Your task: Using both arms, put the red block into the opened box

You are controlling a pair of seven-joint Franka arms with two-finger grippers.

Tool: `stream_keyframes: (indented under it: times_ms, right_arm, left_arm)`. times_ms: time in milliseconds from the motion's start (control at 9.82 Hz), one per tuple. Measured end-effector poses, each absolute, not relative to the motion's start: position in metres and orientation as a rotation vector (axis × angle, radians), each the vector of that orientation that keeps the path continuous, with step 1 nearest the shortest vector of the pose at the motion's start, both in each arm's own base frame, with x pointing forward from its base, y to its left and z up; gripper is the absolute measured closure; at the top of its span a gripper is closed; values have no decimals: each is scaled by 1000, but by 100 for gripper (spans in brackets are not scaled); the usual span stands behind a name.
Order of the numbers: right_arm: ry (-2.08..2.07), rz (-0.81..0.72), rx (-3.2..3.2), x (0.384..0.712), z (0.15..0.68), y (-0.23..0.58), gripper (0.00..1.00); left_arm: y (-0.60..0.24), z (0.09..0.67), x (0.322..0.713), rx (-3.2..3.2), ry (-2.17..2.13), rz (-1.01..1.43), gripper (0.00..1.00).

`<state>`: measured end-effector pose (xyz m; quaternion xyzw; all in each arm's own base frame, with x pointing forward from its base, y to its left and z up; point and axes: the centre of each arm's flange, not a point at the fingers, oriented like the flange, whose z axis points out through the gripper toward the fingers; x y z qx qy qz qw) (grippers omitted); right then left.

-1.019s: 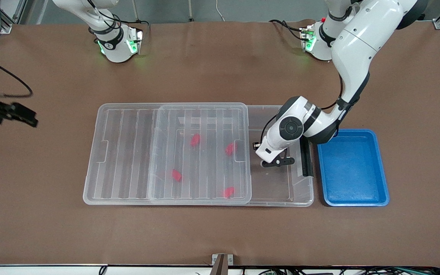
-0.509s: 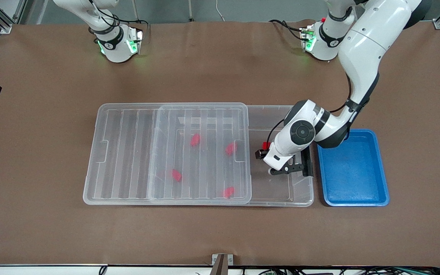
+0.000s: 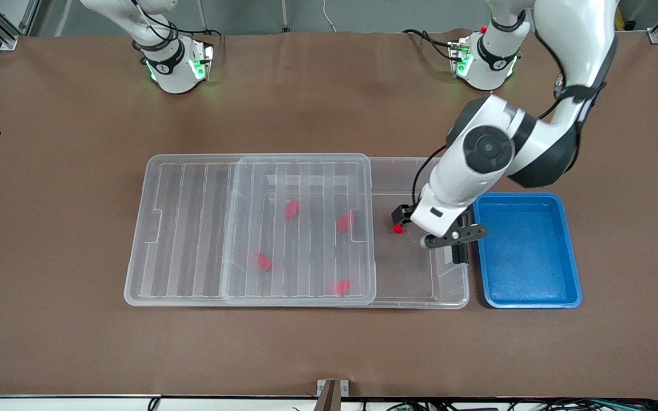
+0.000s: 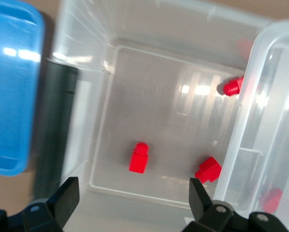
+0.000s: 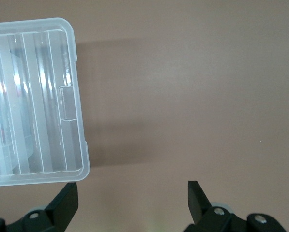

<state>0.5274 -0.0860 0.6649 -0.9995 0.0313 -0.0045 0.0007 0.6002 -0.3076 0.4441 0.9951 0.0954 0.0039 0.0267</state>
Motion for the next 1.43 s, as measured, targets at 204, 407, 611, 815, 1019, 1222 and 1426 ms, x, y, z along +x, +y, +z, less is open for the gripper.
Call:
stream_keyframes:
  times_ms: [204, 407, 611, 815, 1019, 1222, 1426]
  right_arm:
    - [91, -14, -3139, 528, 665, -84, 0]
    - [83, -15, -3140, 529, 665, -81, 0]
    - [80, -11, -3140, 529, 665, -80, 0]
    - [81, 7, -3138, 528, 664, -80, 0]
    - [70, 11, -3138, 528, 663, -79, 3]
    - [16, 36, -3122, 542, 645, -72, 35]
    - [-130, 74, -3103, 583, 579, -60, 67]
  left_arm:
    - [-251, 510, 607, 3123, 180, 59, 0]
    - [-183, 570, 608, 3161, 76, 115, 0]
    - [-143, 617, 592, 3200, -25, 163, 0]
    - [-120, 651, 570, 3222, -88, 166, 0]
    - [-102, 669, 555, 3208, -147, 143, 0]
    - [-81, 675, 549, 3218, -173, 109, 0]
    - [-66, 679, 539, 3187, -145, 54, 0]
